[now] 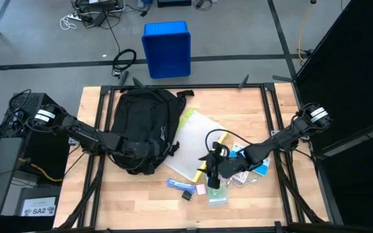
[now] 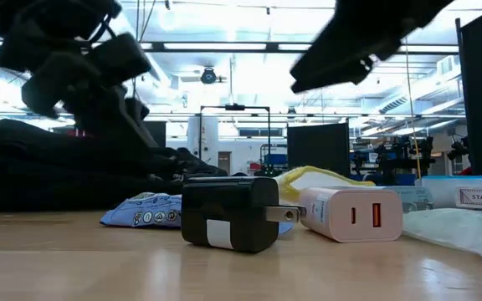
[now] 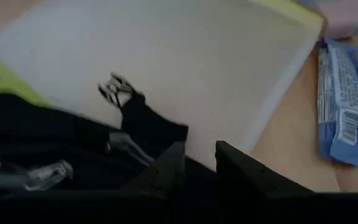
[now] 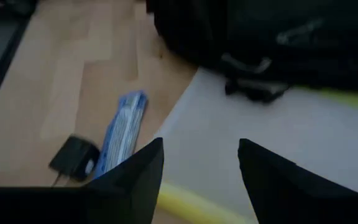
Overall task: Unpack backpack
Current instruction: Open the zip lock bag
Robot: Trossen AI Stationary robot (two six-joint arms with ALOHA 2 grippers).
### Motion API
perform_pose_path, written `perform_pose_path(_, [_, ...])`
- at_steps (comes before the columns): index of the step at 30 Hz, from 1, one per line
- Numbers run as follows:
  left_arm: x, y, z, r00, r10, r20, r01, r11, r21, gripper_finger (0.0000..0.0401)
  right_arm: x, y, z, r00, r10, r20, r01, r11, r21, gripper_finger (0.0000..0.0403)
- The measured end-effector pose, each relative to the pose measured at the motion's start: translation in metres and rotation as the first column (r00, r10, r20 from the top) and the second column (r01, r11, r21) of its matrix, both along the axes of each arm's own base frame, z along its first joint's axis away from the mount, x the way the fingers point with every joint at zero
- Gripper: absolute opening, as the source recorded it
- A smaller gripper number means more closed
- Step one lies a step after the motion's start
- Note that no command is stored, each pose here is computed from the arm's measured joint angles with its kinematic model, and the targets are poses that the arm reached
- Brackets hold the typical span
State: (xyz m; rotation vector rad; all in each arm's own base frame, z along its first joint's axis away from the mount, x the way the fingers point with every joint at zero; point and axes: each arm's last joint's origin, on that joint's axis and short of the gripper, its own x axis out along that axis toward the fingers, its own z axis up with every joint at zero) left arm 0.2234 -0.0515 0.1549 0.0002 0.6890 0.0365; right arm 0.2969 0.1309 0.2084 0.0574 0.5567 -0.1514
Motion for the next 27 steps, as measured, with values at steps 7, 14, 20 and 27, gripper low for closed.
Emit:
perform_pose_path(7, [-0.022,0.012,-0.015,0.948,0.204,-0.244,-0.195,0.979,0.064,0.0076,0.010,-0.012,0.007,0.997,-0.005,0.073,0.007,0.999,-0.032,0.0150])
perform_pose_path(14, [-0.040,0.014,0.004,0.915,0.296,-0.273,-0.282,0.955,0.092,0.0076,0.011,-0.015,0.007,0.998,-0.012,0.066,0.015,0.999,-0.038,0.0126])
perform_pose_path(20, [-0.038,0.001,0.030,0.970,0.227,-0.081,-0.224,0.973,0.053,0.0076,0.010,-0.016,0.004,0.999,0.000,0.035,0.002,0.997,-0.071,0.0114])
perform_pose_path(27, [-0.027,-0.018,0.048,0.990,0.066,0.126,-0.073,0.996,0.050,0.0076,0.015,-0.012,-0.034,0.990,0.042,-0.135,-0.064,0.985,-0.162,0.0147])
